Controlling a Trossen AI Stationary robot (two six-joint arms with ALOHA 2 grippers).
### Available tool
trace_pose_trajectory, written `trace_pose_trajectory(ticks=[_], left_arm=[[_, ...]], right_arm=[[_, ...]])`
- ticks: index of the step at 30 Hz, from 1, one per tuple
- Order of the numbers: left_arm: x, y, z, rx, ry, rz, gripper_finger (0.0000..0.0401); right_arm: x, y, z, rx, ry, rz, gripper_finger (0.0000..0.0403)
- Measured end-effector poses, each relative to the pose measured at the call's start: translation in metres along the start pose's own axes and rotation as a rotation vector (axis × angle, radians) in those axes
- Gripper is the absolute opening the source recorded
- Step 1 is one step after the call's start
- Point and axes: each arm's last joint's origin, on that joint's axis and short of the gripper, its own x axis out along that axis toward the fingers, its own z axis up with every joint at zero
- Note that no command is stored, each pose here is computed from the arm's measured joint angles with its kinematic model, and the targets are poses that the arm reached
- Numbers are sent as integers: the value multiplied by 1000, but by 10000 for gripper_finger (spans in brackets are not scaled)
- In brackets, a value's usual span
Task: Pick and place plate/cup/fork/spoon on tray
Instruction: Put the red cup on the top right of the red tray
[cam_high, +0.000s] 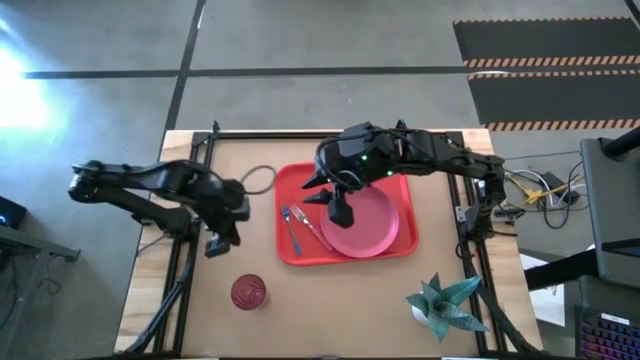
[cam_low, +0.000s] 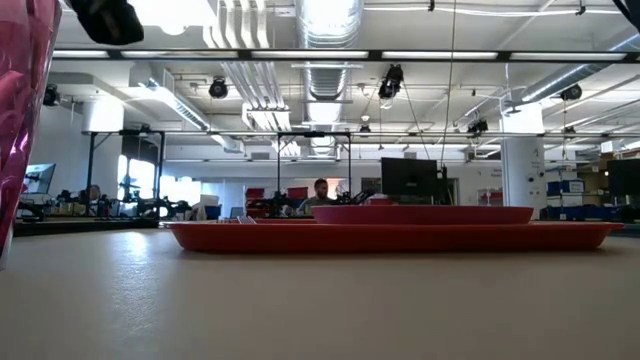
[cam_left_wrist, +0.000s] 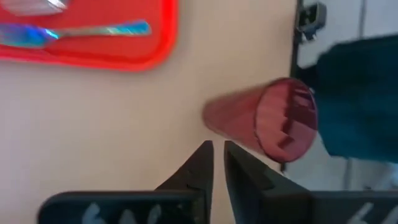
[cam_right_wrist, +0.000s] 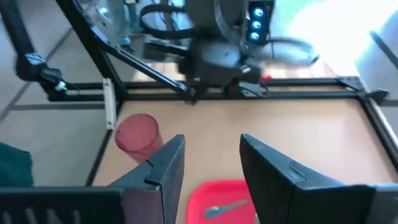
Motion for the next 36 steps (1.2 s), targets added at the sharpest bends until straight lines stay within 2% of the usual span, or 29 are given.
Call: trace_pose_trajectory(ticks=[6,13,18,22,26,31,36], left_arm=[[25,-2,18,-24,95,-88,72],[41,-2,31,-52,102,-88,121],[52,-6,30,-70,152,-86,132],[57,-13,30,-65,164,-96,133],[58,-20,31,-28,132,-121,133],[60,-26,29,2,127,-137,133],[64,-27,26,-51,147,-133,132]], right_arm=[[-6,1,-4,-17,53,-5,136],[-7,1,-11,-21,124,-4,134],[-20,1,-13,-61,152,-5,130],[-51,-2,-5,-77,77,-33,131],[-95,-4,2,-81,-19,-128,137],[-147,4,5,-71,-141,-167,139],[-181,11,3,-59,-217,-181,132]])
